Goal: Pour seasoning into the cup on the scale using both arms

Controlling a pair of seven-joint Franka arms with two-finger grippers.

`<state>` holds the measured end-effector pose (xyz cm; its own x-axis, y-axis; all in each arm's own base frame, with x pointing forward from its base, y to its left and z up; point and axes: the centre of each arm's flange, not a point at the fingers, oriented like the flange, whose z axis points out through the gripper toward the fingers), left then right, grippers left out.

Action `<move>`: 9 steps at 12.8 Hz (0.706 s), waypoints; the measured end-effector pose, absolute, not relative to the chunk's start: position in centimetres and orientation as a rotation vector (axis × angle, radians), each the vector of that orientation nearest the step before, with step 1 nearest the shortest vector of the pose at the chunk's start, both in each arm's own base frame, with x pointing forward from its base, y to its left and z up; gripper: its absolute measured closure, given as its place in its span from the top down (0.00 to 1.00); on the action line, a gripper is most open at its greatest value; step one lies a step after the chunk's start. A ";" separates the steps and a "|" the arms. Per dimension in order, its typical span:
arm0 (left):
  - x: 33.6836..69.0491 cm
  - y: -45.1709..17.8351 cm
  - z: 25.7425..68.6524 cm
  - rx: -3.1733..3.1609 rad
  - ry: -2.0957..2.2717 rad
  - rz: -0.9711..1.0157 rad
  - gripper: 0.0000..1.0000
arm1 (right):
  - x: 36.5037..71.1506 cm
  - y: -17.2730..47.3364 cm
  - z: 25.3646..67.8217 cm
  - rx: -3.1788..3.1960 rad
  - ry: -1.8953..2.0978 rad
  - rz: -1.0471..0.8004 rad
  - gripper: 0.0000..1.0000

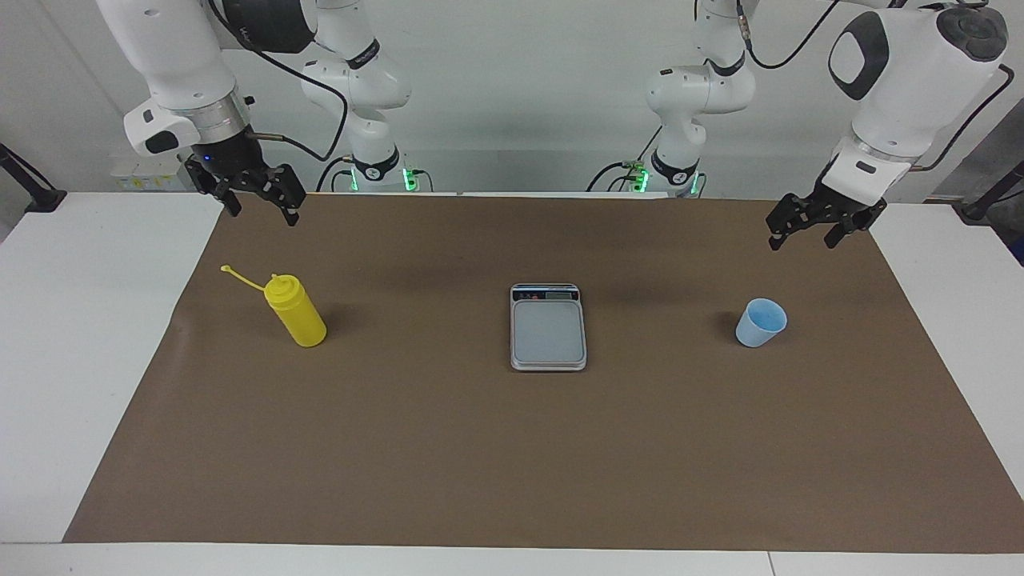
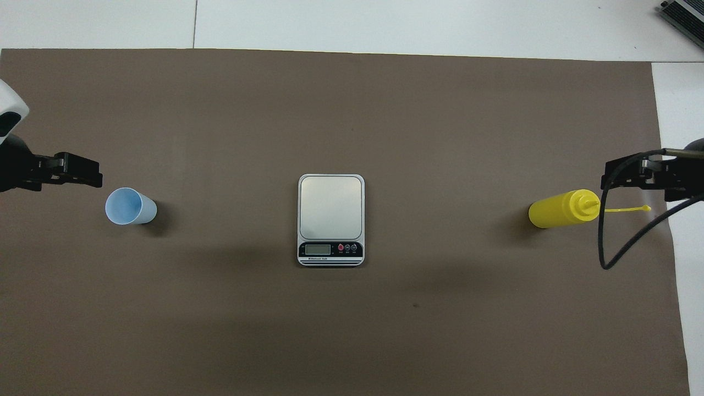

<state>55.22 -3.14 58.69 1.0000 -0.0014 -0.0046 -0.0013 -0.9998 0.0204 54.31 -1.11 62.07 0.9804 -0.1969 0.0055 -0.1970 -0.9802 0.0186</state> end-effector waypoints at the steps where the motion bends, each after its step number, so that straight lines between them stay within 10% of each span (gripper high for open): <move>1: 55.2 -3.2 58.7 3.121 -0.008 -0.007 1.00 | 54.3 -1.1 62.1 3.107 -0.309 0.006 1.00; 9: 55.2 -3.2 58.7 3.121 -0.017 -0.007 1.00 | 54.3 -1.1 62.1 3.107 -0.309 0.006 1.00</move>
<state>55.22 -3.18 58.68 0.9999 -0.0111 -0.0041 -0.0110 -0.9997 0.0204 54.31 -1.11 62.07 0.9804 -0.1969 0.0055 -0.1970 -0.9802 0.0186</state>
